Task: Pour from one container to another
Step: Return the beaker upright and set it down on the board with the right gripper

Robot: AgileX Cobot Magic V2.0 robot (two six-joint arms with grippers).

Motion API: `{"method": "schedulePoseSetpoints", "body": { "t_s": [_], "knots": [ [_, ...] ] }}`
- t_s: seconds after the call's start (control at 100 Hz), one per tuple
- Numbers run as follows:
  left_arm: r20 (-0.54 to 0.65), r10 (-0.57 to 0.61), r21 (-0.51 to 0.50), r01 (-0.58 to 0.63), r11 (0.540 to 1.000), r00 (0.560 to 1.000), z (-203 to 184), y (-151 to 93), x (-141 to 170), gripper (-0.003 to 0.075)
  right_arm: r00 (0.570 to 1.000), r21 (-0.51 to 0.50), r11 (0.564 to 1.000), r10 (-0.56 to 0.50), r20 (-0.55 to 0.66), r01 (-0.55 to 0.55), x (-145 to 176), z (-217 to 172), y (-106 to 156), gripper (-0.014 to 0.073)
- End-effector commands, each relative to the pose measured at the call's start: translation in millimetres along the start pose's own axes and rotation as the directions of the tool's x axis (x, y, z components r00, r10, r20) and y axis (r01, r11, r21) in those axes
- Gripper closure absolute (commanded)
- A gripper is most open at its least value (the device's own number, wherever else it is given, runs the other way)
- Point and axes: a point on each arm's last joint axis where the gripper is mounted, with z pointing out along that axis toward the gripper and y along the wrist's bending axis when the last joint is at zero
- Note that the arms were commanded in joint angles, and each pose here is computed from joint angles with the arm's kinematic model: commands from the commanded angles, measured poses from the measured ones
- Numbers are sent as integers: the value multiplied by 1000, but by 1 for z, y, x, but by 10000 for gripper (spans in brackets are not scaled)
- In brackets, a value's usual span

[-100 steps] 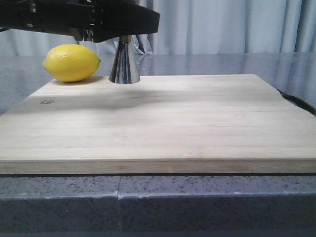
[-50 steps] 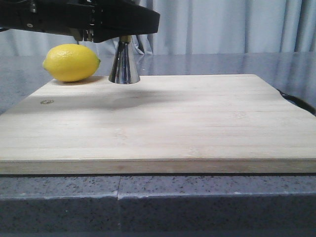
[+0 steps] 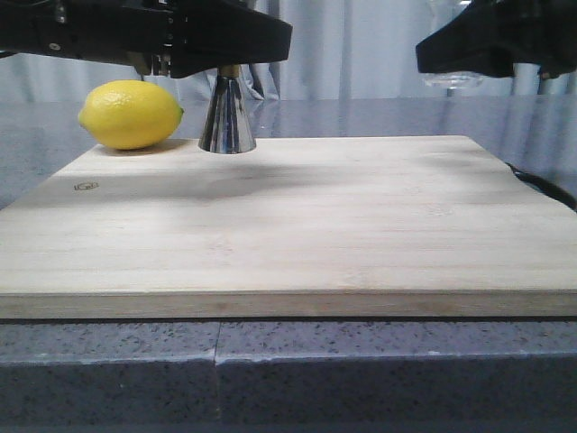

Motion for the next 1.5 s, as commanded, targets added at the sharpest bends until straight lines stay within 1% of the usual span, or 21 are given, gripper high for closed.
{"method": "schedulePoseSetpoints", "body": {
  "t_s": [0.0, 0.19, 0.31, 0.49, 0.73, 0.96, 1.22, 1.29, 1.41, 1.49],
  "knots": [
    [152, 24, 29, -29, 999, 988, -2, -6, -33, 459, 994, -47, 998, -44, 102, 49, -12, 3, 0, 295],
    [152, 24, 29, -29, 999, 988, -2, -6, -33, 459, 992, -70, 993, -89, 86, 95, -1, 14, -2, 295],
    [152, 24, 29, -29, 999, 988, -2, -6, -33, 459, 995, -58, 995, -71, 77, 76, 5, 19, -6, 295],
    [152, 24, 29, -29, 999, 988, -2, -6, -33, 459, 996, -52, 996, -75, 58, 78, 16, 27, -9, 295],
    [152, 24, 29, -29, 999, 988, -2, -6, -33, 459, 996, -55, 996, -73, 59, 76, 16, 27, -9, 295],
    [152, 24, 29, -29, 999, 988, -2, -6, -33, 459, 997, -23, 997, -75, 2, 76, 21, 27, -12, 295],
    [152, 24, 29, -29, 999, 988, -2, -6, -33, 459, 997, -23, 997, -75, 2, 76, 21, 27, -12, 290],
    [152, 24, 29, -29, 999, 988, -2, -6, -33, 459, 997, -23, 997, -75, 2, 76, 21, 27, -12, 266],
    [152, 24, 29, -29, 999, 988, -2, -6, -33, 459, 997, -22, 997, -76, 0, 76, 22, 27, -12, 180],
    [152, 24, 29, -29, 999, 988, -2, -6, -33, 459, 998, -14, 998, -64, -14, 64, 23, 27, -13, 144]
  ]
}}
